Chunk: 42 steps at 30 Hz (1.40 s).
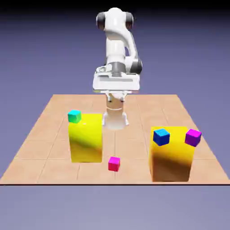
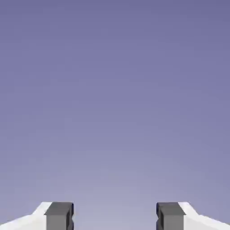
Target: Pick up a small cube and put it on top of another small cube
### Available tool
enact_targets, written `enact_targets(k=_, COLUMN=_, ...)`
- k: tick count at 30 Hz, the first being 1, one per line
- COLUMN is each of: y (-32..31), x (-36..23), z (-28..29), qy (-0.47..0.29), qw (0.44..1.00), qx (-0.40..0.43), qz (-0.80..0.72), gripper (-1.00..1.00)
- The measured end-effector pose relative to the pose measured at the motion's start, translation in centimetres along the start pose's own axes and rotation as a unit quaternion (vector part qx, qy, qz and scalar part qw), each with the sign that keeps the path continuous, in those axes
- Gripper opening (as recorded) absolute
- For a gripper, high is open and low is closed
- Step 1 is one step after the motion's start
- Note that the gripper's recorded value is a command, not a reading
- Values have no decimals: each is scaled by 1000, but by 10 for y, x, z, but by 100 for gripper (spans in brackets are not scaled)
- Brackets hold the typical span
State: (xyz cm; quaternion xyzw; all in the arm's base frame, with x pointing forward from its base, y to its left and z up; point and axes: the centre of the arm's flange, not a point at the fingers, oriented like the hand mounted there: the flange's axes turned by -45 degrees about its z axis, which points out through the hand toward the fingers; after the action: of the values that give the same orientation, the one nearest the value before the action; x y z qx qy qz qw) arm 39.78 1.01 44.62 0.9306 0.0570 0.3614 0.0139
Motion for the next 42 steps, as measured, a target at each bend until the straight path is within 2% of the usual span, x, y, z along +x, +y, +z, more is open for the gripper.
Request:
enact_targets(k=6, y=-27, x=-17, z=72, qy=-136, qw=977, qx=30, qz=-161, gripper=0)
enact_targets(k=11, y=-46, x=-44, z=129, qy=-243, qw=922, qx=54, qz=-296, gripper=0)
enact_targets(k=17, y=-64, x=-87, z=190, qy=-363, qw=814, qx=78, qz=-447, gripper=0)
enact_targets(k=22, y=-69, x=-129, z=235, qy=-454, qw=691, qx=92, qz=-556, gripper=0)
enact_targets(k=23, y=-69, x=-133, z=239, qy=-462, qw=677, qx=93, qz=-565, gripper=0)
enact_targets(k=28, y=-53, x=-176, z=276, qy=-462, qw=677, qx=93, qz=-565, gripper=0)
enact_targets(k=29, y=-51, x=-183, z=282, qy=-462, qw=677, qx=93, qz=-565, gripper=-100)
enact_targets(k=31, y=-51, x=-183, z=281, qy=-462, qw=677, qx=93, qz=-565, gripper=-100)
enact_targets(k=36, y=-78, x=-129, z=237, qy=-459, qw=675, qx=93, qz=-571, gripper=-100)
enact_targets(k=42, y=-81, x=-41, z=220, qy=-460, qw=684, qx=143, qz=-548, gripper=-100)
